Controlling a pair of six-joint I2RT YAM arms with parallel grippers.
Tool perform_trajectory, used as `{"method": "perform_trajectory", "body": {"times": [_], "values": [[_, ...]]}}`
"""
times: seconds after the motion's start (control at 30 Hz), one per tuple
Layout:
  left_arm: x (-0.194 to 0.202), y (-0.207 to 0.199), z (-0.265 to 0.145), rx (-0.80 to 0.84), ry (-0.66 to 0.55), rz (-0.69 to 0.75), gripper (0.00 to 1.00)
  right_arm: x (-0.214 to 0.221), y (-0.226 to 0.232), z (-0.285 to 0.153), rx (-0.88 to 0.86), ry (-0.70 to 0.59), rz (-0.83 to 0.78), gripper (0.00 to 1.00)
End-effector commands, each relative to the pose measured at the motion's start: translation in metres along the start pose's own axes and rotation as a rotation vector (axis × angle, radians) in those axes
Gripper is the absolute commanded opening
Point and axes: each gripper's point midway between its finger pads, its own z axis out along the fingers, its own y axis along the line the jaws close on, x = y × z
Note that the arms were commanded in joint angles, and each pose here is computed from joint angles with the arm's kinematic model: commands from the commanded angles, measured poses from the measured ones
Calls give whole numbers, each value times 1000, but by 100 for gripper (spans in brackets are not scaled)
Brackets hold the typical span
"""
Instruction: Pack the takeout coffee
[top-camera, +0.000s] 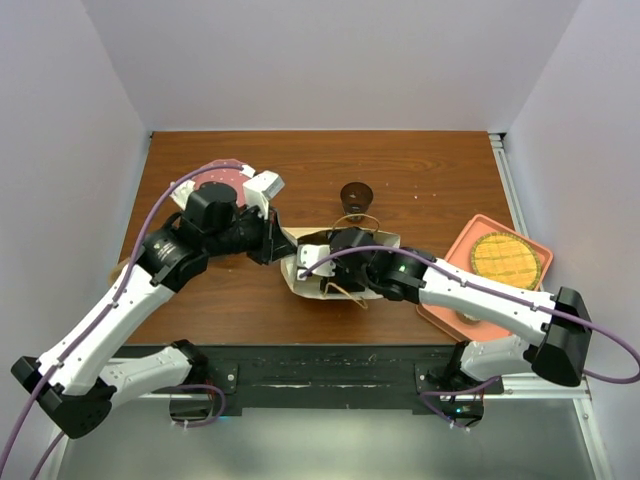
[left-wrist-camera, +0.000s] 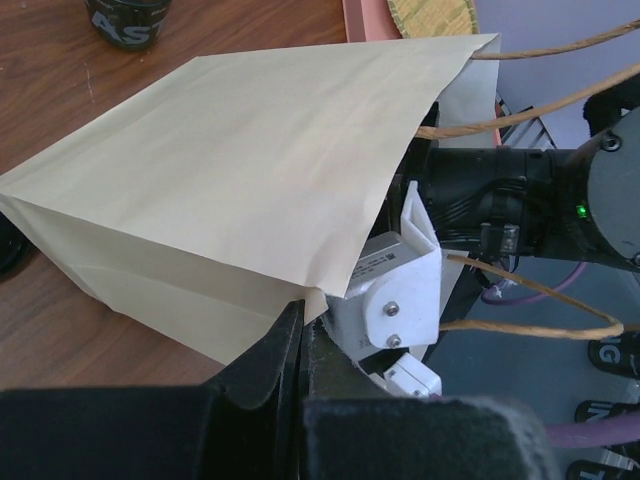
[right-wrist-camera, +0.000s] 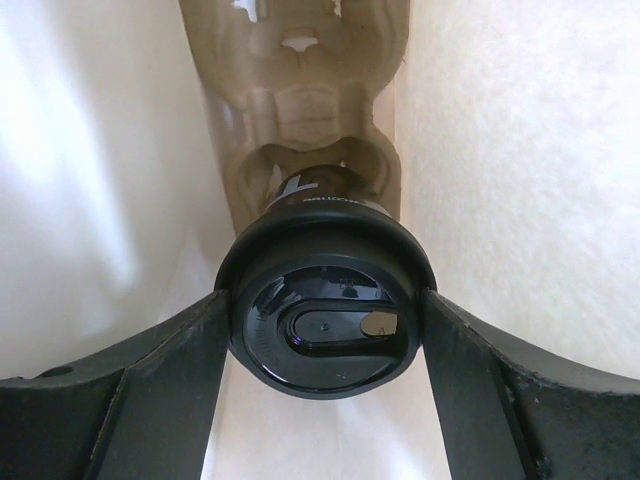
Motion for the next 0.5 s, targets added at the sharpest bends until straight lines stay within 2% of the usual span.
{"method": "perform_trajectory", "body": {"times": [0.0,0.47], "values": [[-6,-8,0,14,20,-29,0,-15,-11,-20,-34,-46,55,78],[-8,-6,15,-16,129,-122,0,-17,-26,-37,-47,-43,90,79]]}}
